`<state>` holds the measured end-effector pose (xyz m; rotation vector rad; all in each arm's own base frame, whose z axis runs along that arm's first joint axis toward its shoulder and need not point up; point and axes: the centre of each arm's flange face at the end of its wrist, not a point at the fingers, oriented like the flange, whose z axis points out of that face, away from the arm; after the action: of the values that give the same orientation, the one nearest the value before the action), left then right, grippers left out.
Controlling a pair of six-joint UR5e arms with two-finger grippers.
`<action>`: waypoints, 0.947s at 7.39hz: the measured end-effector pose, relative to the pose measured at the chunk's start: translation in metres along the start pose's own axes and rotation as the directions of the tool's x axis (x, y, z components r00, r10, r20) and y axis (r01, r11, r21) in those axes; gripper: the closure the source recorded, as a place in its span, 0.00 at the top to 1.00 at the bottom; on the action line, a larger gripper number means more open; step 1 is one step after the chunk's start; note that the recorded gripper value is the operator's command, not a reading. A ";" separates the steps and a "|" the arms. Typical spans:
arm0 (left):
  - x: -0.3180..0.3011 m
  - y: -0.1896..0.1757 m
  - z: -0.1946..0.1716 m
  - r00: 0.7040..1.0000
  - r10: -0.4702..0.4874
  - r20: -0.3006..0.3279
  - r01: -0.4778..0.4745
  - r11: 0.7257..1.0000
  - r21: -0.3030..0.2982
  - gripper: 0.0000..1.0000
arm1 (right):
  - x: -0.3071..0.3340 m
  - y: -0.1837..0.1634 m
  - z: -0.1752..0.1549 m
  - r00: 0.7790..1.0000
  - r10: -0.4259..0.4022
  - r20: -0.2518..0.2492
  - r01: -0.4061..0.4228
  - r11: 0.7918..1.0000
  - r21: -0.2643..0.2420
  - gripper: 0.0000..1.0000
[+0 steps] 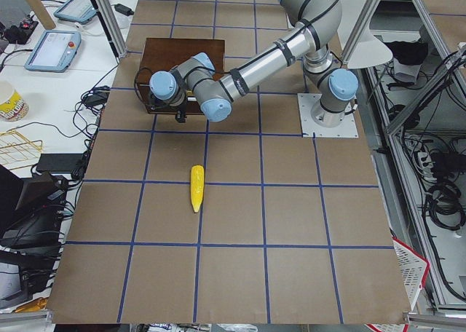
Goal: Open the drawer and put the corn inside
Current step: 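Close the left gripper on the white drawer handle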
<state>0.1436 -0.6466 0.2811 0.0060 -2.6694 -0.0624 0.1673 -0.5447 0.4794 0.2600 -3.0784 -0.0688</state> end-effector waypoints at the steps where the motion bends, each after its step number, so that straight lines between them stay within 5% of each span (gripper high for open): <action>1: 0.001 -0.003 0.006 1.000 0.005 -0.007 -0.005 1.000 0.000 1.00 | 0.000 0.000 0.000 1.000 0.000 0.000 0.000 1.000 0.000 1.00; 7: -0.007 -0.009 0.026 1.000 0.010 -0.017 -0.010 1.000 -0.012 1.00 | 0.000 0.000 0.000 1.000 -0.001 0.000 0.001 1.000 0.000 1.00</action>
<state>0.1379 -0.6548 0.2543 -0.0101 -2.6516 -0.0745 0.1673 -0.5447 0.4794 0.2615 -3.0784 -0.0687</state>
